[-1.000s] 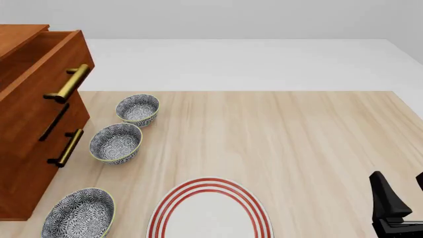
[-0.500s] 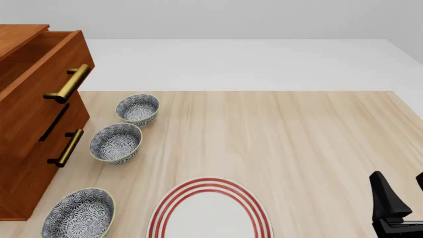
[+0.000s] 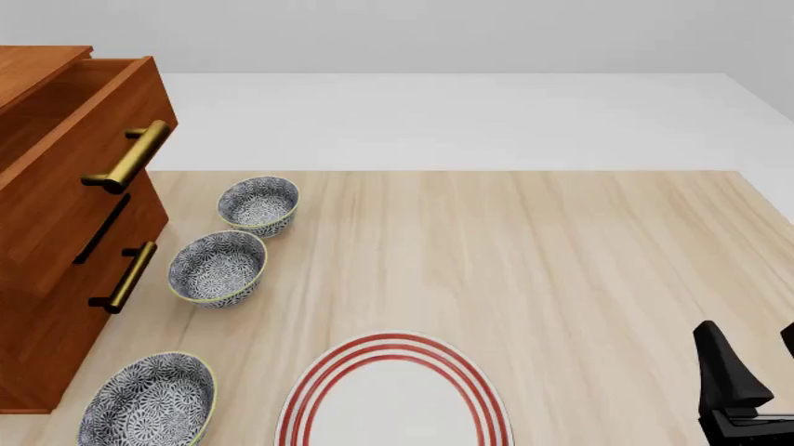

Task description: Open the top drawer of the cabinet.

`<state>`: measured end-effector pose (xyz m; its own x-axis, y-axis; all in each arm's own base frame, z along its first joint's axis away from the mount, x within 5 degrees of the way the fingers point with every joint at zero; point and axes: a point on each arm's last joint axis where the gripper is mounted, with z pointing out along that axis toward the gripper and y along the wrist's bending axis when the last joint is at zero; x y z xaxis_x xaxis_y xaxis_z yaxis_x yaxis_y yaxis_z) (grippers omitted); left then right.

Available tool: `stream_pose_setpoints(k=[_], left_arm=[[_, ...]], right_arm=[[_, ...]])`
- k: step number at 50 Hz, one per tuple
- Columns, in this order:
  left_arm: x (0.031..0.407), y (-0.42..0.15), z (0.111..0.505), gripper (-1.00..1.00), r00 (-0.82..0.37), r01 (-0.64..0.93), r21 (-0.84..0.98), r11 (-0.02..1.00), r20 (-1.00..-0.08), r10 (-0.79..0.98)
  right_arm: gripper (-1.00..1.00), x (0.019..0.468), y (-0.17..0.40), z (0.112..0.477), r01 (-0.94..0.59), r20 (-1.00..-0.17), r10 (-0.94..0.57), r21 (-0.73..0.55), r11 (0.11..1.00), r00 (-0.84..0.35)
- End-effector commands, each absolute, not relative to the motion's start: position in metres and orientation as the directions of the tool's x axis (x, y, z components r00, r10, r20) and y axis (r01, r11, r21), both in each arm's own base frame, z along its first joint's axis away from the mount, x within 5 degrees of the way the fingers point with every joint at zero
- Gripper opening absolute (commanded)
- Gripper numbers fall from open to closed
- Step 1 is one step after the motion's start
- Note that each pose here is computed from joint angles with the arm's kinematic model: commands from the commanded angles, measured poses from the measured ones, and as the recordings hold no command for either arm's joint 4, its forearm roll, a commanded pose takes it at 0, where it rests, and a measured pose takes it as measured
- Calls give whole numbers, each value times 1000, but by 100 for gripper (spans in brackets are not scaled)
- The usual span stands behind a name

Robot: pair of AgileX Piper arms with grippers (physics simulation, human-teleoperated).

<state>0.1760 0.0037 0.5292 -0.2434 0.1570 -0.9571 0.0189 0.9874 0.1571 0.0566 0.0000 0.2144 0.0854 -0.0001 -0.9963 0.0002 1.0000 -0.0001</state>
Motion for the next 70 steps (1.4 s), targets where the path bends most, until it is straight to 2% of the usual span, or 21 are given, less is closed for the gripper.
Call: stream_pose_setpoints(k=[1,12,32,53,70], left_arm=[[187,2,524,100,-288,24,116,993,-950,118],[210,-2,505,100,-361,36,72,997,-929,80],[228,1,480,100,-433,26,67,997,-898,72],[247,1,448,100,-482,23,52,998,-875,56],[256,8,441,100,-489,-8,40,999,-872,31]], right_arm=[[100,57,0,214,0,-996,0,0,1000,86],[100,57,0,214,0,-996,0,0,1000,86],[100,57,0,214,0,-996,0,0,1000,85],[100,57,0,214,0,-996,0,0,1000,86],[100,57,0,214,0,-996,0,0,1000,85]])
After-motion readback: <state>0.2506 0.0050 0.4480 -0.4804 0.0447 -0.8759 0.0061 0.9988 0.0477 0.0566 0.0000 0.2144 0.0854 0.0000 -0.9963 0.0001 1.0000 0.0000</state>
